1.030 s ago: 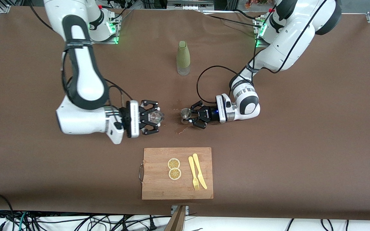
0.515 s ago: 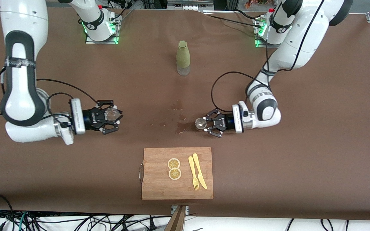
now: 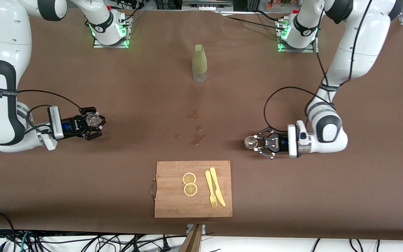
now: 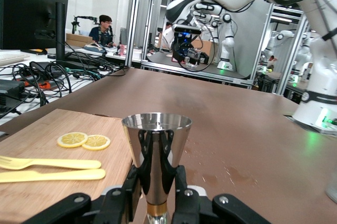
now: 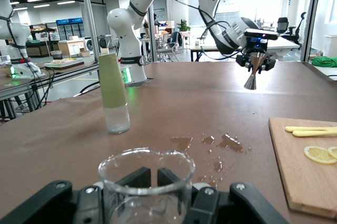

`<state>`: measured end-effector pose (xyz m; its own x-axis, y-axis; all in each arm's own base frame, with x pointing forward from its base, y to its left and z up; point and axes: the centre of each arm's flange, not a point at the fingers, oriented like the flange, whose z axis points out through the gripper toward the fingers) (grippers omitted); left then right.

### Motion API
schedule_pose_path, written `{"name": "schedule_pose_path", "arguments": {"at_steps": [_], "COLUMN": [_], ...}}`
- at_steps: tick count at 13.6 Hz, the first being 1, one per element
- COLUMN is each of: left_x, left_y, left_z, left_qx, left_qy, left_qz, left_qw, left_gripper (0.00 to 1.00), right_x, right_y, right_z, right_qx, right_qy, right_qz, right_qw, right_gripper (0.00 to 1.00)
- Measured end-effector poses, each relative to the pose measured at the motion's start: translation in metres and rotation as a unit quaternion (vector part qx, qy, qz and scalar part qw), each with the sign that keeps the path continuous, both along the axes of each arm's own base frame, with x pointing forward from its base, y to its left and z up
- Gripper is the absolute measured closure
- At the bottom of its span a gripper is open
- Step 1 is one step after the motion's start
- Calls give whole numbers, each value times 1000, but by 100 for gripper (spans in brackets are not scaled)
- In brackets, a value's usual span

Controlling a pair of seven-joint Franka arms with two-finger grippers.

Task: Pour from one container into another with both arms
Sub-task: 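Lower the jigger with the left gripper while the right gripper lowers the beaker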

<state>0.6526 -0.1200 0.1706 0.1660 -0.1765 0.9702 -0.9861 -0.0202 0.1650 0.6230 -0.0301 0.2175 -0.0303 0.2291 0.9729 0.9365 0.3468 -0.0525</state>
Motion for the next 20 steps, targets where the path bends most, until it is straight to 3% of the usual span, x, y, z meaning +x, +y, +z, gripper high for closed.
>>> {"name": "schedule_pose_path", "arguments": {"at_steps": [6,8,11,15,20], "left_x": [-24,-45,-66,-76,-81], "left_y": [135,183,233,260,258], "left_z": [-44,-66,-75,-75,-90], "left_qx": [23,-8,-9,-12,-19], "left_qy": [22,12,-22,-50,-74], "left_qz": [-45,-42,-59,-56,-60], "left_qw": [998,999,998,997,995], "left_gripper": [70,70,70,70,71], "right_x": [-34,-49,-65,-75,-80], "right_y": [-39,-51,-65,-76,-107], "right_z": [-81,-113,-147,-163,-169], "right_qx": [53,54,59,58,32], "right_qy": [-28,-6,15,24,10], "right_qz": [24,20,7,5,-12], "right_qw": [998,998,998,998,999], "right_gripper": [85,85,85,85,85]}}
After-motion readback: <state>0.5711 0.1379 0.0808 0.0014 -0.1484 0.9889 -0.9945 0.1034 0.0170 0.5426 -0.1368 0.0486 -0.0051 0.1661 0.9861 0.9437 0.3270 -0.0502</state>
